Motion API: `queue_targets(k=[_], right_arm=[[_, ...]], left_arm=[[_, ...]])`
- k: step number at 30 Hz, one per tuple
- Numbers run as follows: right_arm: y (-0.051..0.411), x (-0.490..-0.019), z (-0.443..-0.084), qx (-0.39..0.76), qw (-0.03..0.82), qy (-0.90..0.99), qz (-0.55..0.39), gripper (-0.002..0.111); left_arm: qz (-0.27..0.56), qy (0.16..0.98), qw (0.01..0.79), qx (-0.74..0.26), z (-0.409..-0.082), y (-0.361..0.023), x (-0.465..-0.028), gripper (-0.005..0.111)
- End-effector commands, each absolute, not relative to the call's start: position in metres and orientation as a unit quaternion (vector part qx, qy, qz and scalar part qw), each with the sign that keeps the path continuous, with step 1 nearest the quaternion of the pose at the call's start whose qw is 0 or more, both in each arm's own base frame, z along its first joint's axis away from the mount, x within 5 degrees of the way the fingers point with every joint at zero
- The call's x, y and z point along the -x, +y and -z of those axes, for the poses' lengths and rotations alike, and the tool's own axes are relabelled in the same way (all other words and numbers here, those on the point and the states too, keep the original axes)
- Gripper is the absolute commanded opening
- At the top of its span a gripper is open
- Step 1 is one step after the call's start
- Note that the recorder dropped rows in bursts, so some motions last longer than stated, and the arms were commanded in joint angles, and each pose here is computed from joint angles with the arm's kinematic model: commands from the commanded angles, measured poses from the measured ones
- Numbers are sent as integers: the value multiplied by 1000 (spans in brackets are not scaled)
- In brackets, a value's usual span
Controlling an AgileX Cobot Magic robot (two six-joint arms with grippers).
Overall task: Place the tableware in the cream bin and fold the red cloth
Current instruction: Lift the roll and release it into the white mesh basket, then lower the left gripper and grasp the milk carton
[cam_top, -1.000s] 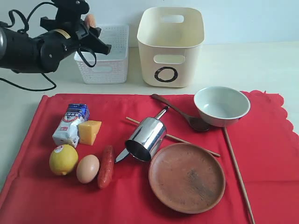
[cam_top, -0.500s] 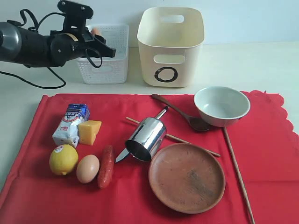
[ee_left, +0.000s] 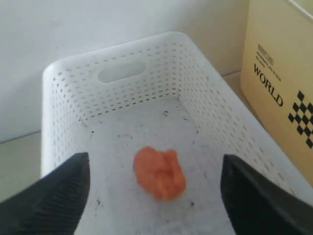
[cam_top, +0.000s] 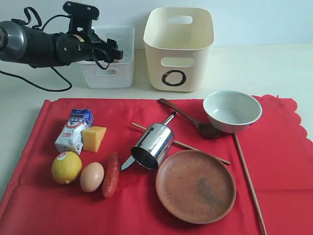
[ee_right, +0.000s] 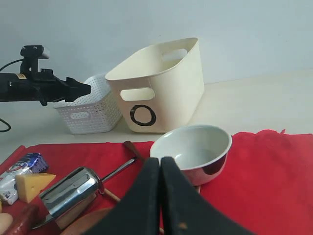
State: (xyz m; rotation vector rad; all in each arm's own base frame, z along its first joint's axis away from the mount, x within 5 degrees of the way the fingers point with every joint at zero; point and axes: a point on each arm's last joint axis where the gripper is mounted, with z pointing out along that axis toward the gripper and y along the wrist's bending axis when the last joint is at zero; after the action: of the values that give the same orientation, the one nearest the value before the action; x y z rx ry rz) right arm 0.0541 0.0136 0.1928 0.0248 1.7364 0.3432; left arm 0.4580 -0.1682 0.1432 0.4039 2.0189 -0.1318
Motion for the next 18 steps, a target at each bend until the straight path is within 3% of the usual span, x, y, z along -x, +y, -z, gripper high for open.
queue_targets(k=[1, 5, 10, 18], right_arm=[[13, -54, -192, -8, 636, 757, -148, 0], [13, -54, -192, -8, 636, 757, -148, 0], [13, -54, -192, -8, 636, 757, -148, 0], [13, -54, -192, -8, 636, 757, -148, 0]], left_arm=[[60, 842, 512, -158, -144, -168, -459, 75], [58, 848, 497, -176, -153, -168, -455, 74], [64, 857, 463, -217, -199, -166, -438, 71], [93, 902, 318, -278, -263, -156, -380, 71]])
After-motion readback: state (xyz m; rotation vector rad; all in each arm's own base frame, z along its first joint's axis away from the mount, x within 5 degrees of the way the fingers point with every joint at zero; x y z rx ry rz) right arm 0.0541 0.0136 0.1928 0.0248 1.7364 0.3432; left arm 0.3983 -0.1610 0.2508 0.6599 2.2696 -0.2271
